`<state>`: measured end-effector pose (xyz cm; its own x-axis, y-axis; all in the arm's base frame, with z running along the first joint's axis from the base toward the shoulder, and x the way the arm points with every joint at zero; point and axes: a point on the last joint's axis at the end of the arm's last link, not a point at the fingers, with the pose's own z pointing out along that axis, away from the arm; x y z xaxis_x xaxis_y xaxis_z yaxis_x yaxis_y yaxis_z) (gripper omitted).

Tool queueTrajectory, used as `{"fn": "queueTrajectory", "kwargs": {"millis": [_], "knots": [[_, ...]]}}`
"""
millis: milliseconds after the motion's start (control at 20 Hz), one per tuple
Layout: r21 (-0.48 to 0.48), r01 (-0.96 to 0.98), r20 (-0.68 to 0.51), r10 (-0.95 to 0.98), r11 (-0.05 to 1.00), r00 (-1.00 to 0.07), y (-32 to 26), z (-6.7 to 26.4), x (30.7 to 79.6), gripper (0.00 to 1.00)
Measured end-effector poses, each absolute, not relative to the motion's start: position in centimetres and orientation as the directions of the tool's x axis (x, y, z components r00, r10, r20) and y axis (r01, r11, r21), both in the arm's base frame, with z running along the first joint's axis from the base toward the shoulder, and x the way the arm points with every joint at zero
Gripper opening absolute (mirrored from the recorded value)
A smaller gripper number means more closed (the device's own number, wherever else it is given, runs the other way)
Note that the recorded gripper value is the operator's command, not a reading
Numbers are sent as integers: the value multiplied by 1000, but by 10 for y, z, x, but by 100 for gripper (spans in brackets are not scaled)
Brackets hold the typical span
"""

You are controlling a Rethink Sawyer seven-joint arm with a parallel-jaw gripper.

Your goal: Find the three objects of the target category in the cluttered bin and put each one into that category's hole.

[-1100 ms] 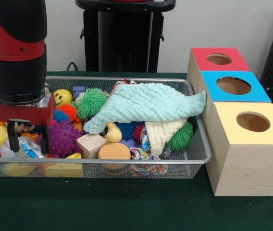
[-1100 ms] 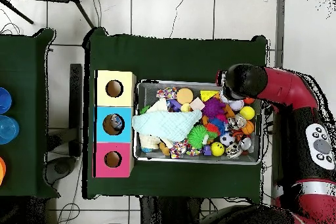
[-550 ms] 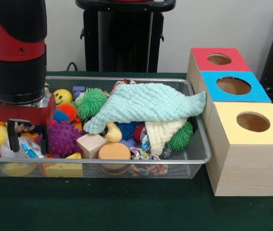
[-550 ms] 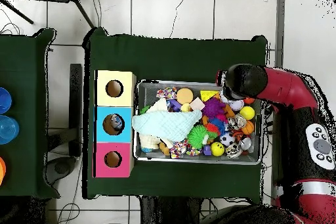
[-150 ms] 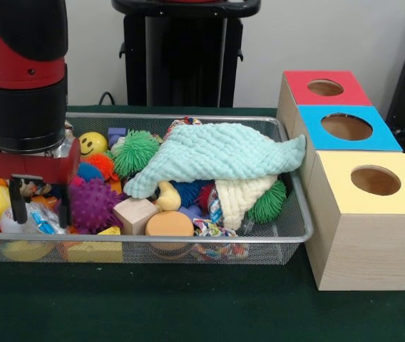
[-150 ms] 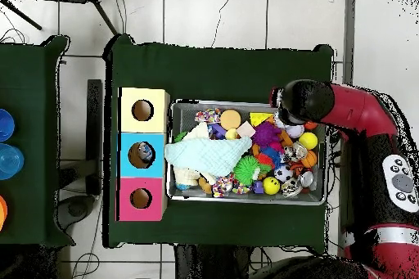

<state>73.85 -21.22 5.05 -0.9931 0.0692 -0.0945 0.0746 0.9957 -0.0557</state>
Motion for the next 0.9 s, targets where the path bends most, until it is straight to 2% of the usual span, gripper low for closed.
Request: {"fn": "queueTrajectory", "kwargs": {"millis": [900], "knots": [[-51,69,-77,65,996,-995,-209,45,731,100]]}}
